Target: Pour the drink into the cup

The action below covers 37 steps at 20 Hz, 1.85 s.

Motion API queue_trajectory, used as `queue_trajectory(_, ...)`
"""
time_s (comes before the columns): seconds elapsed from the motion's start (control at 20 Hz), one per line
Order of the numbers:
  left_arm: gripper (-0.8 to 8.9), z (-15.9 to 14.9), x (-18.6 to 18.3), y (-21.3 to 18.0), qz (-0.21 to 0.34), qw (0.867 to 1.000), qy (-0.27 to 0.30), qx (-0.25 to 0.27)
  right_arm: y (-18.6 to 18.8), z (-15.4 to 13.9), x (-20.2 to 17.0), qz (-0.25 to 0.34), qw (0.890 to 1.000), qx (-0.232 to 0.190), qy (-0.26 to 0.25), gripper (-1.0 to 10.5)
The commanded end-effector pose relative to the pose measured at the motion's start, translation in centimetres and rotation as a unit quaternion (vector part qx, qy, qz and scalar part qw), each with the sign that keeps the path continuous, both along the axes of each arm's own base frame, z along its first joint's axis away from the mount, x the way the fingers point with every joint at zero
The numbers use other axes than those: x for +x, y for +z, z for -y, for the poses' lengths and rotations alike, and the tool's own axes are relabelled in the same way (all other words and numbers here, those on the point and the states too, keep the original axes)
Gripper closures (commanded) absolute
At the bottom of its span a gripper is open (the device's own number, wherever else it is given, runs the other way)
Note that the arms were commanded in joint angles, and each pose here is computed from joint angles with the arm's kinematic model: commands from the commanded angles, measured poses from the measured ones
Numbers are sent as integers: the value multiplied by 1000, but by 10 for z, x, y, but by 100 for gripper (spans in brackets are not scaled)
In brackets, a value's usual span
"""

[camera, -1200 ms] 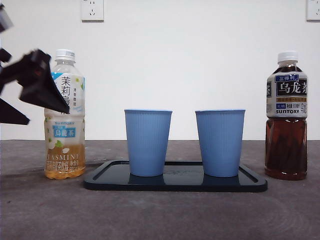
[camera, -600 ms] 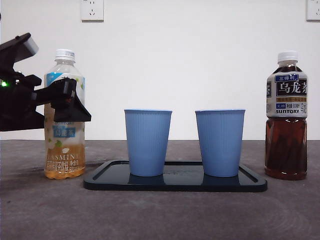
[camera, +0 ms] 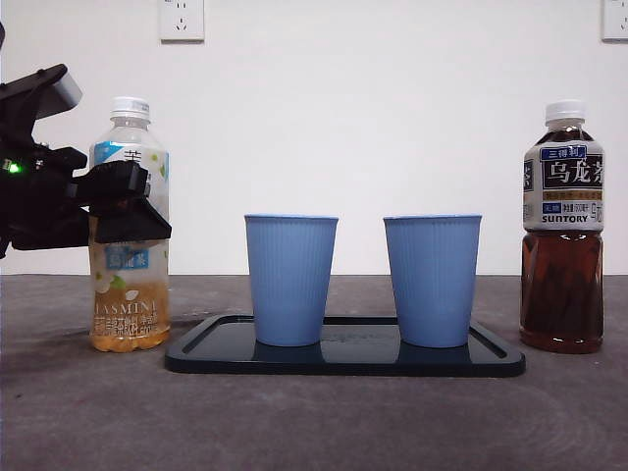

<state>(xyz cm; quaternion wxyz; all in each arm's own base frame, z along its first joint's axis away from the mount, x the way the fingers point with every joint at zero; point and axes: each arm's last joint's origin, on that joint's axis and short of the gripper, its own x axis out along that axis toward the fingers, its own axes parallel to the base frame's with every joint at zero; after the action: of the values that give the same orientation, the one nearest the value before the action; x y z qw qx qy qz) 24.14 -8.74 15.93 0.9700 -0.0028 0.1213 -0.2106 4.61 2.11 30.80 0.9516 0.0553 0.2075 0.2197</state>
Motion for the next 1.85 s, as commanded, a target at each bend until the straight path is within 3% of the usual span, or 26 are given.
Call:
queue_trajectory(0.05, 610, 4, -5, 15, 29, 1000, -11, 6, 5, 0, -1, 14, 1000, -3, 5, 456)
queue_trajectory(0.35, 610, 6, -36, 51, 25, 997, 39, 68, 5, 1, -1, 19, 1000, -14, -5, 456)
queue_trajectory(0.6, 610, 23, -38, 76, -72, 979, 34, 188, 5, 1, -1, 18, 1000, -13, -5, 456)
queue_trajectory(0.85, 610, 42, -28, 97, -146, 939, 42, 309, 5, 1, -1, 18, 1000, -14, -5, 456)
queue_trajectory(1.1, 610, 69, -13, 98, -170, 895, 18, 411, 5, 1, -1, 17, 1000, -14, -5, 456)
queue_trajectory(1.25, 610, 85, -3, 102, -162, 869, 29, 467, 4, 1, -1, 17, 1000, -14, -5, 456)
queue_trajectory(1.4, 610, 97, 3, 110, -146, 852, 29, 502, 4, 1, -1, 17, 1000, -14, -5, 456)
queue_trajectory(1.6, 609, 108, 5, 110, -134, 805, 28, 577, 4, 1, -1, 17, 1000, -14, -5, 456)
queue_trajectory(1.75, 609, 114, 3, 104, -138, 788, 12, 600, 4, 1, -1, 17, 1000, -14, -5, 456)
queue_trajectory(1.85, 610, 117, 1, 102, -131, 770, 20, 624, 4, 1, -1, 17, 1000, -14, -5, 456)
